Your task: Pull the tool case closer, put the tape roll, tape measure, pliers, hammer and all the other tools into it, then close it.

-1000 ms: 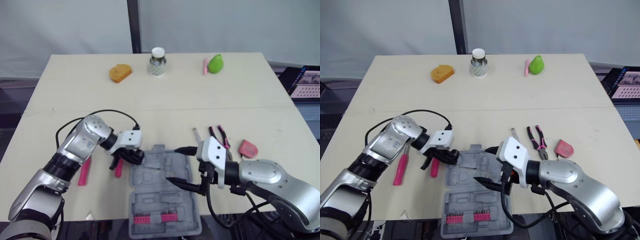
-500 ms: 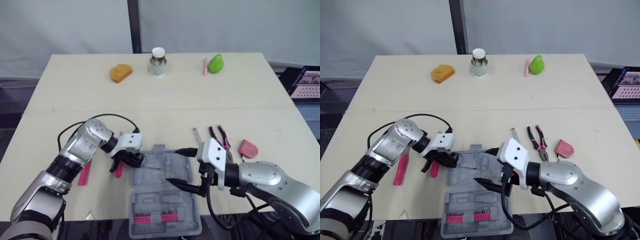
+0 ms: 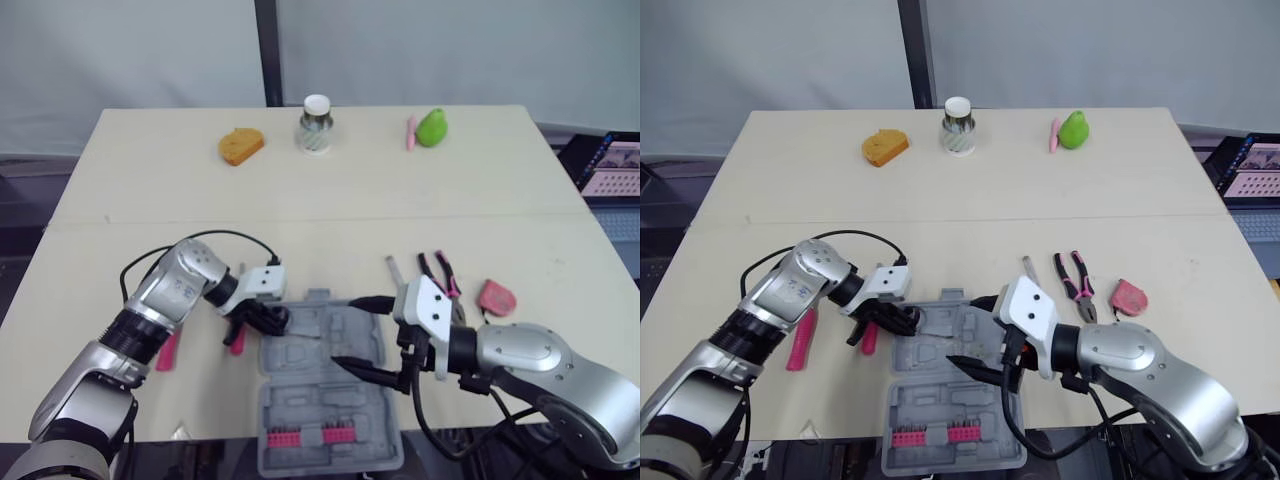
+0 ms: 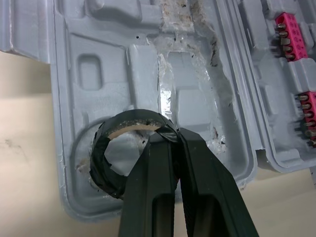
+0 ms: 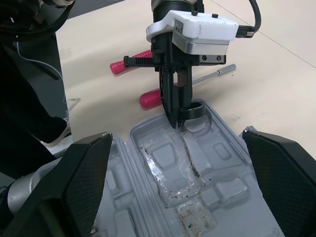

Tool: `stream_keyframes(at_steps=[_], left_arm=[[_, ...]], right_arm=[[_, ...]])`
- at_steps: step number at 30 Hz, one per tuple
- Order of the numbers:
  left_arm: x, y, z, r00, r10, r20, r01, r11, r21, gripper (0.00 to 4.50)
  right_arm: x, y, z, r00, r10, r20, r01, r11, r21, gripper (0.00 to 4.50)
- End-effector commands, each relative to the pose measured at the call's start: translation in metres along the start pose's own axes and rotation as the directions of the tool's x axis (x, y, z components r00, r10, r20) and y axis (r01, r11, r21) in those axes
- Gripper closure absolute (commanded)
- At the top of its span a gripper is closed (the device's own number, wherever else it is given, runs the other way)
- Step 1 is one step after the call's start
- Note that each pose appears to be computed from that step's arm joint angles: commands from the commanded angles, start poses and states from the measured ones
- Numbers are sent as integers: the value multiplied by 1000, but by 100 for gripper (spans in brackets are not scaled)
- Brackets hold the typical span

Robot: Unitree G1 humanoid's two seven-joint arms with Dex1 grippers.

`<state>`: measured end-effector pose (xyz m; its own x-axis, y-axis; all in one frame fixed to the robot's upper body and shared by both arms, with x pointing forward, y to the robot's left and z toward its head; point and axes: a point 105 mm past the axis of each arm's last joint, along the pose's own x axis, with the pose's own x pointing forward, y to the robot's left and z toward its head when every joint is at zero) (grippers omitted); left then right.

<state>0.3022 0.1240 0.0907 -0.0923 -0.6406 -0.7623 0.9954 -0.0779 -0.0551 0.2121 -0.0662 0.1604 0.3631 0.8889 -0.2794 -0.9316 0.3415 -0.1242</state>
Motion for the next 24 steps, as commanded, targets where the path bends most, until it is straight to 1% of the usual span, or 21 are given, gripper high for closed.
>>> stream_keyframes(at_steps=[1, 24], left_arm=[[-4, 1, 5, 1000, 9, -17, -8, 999, 36, 444], [-1, 6, 6, 999, 38, -18, -37, 998, 47, 444]], right_arm=[[-1, 8, 12, 999, 9, 42, -7, 999, -38, 0], [-1, 4, 13, 999, 6, 50, -4, 999, -41, 0]])
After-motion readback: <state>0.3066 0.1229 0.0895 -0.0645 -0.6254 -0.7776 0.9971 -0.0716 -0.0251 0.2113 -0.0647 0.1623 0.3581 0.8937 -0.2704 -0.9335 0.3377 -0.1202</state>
